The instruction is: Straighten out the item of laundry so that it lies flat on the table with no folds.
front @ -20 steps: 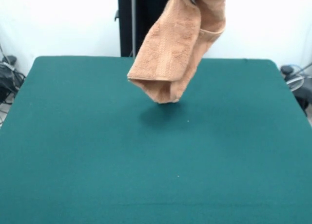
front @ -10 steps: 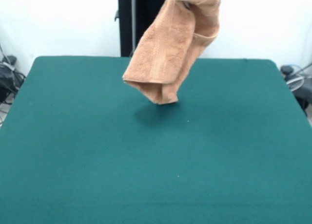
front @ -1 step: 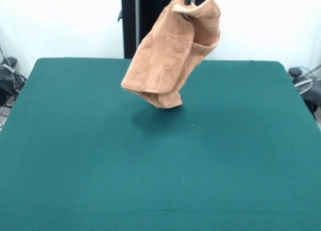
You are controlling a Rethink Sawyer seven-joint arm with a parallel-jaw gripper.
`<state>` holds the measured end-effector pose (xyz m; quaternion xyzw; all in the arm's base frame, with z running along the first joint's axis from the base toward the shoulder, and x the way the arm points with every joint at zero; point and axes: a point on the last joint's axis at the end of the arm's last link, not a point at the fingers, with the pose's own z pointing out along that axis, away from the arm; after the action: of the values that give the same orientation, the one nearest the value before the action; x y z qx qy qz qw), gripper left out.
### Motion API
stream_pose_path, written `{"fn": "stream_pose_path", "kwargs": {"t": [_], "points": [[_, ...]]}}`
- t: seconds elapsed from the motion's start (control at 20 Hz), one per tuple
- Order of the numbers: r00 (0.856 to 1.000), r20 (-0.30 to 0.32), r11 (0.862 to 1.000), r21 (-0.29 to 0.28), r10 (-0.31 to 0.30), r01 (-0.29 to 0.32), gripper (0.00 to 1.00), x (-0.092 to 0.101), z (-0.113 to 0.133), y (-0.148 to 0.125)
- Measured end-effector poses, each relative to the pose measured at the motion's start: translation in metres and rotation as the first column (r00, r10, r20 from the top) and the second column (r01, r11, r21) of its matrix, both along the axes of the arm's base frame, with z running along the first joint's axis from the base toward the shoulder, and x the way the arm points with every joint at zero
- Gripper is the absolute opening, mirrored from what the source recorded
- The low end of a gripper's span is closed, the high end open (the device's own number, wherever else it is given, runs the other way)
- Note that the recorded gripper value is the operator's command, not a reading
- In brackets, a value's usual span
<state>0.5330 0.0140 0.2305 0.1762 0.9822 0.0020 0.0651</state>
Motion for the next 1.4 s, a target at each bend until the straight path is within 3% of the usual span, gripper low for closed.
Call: {"fn": "stream_pose_path", "kwargs": {"t": [0.4,0.8,1.05,1.4], "points": [[0.999,0.034,0.999,-0.025,0.023,-0.023,0.0,0.045,-0.004,-0.006],[0.996,0.058,0.998,-0.039,0.06,-0.058,0.0,0.078,-0.01,0.003],[0.995,0.061,0.996,-0.043,0.076,-0.074,0.0,0.092,-0.015,0.007],[0.994,0.044,0.994,-0.04,0.1,-0.098,0.0,0.127,-0.026,0.008]]}}
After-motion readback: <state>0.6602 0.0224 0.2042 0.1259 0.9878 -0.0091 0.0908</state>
